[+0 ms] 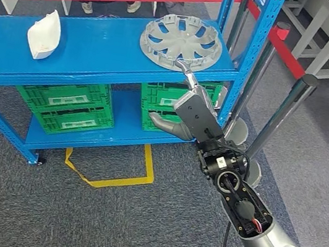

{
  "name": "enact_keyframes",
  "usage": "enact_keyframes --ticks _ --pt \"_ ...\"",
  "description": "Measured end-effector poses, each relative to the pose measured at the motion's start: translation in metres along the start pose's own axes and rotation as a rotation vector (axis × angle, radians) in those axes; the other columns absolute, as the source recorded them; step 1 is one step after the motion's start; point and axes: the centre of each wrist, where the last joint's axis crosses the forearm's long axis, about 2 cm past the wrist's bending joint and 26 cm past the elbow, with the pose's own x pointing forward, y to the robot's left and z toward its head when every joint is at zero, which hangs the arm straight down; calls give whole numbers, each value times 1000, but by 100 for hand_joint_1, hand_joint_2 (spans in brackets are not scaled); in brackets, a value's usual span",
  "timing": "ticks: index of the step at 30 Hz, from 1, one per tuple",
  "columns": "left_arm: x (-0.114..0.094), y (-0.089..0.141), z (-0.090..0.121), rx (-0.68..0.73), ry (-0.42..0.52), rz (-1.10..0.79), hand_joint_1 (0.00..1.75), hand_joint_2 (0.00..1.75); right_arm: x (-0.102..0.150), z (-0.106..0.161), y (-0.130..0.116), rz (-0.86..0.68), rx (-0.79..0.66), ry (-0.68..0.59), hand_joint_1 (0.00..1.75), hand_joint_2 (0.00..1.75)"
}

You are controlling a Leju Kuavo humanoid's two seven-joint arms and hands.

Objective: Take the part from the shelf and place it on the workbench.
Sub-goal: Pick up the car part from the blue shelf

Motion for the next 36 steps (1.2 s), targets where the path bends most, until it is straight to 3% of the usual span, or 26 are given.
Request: enact_keyframes --ticks 36 --pt "6 -16 3 -8 -7 18 0 0 -4 4 -3 16 -3 16 0 175"
